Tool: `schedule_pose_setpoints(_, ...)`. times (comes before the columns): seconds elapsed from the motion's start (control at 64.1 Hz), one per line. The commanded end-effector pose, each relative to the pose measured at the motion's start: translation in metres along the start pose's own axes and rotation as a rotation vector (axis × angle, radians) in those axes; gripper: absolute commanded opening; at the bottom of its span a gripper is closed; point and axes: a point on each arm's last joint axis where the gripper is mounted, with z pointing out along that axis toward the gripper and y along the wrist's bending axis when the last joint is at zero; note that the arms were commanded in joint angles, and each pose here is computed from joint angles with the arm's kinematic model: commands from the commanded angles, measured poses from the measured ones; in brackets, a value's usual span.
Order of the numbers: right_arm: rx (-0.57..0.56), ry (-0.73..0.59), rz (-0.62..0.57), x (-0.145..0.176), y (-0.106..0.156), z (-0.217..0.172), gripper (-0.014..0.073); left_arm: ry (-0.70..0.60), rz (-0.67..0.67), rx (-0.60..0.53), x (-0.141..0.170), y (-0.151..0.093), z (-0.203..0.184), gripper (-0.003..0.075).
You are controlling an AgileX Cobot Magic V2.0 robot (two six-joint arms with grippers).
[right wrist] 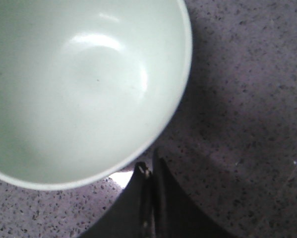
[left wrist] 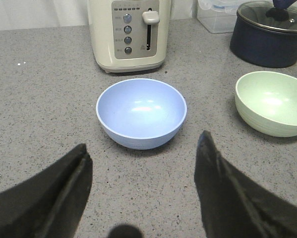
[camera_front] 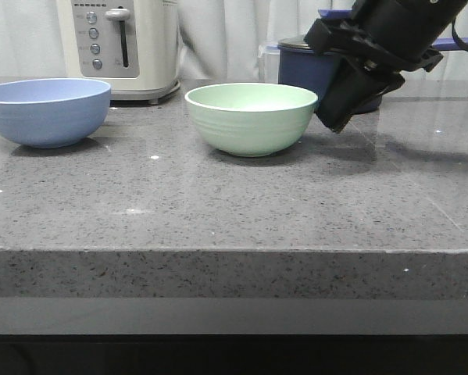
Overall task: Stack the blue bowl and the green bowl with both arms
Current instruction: 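Reach the left gripper down and grasp the light blue bowl's rim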
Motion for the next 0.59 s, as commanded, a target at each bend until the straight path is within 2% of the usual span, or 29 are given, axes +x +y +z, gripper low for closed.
schedule_pose_setpoints(0.0,0.006,-0.099,-0.007,-0.013,0.004,-0.019,-0.0057,-0.101,-0.003,0.009,-0.015,-0.001,-0.002,0.0439)
schedule_pose_setpoints(0.219,0.006,-0.098,-0.007,-0.013,0.004,-0.019,-0.0057,-0.041,0.029,-0.009,-0.027,0.001,0.010,0.0439)
schedule_pose_setpoints(0.406,0.006,-0.098,-0.007,-0.013,0.004,-0.019,-0.0057,0.115,0.054,-0.029,-0.052,0.003,0.038,0.0439)
schedule_pose_setpoints(0.578,0.006,-0.098,-0.007,-0.013,0.004,-0.019,-0.0057,0.293,0.024,-0.072,-0.080,0.014,0.085,0.0439)
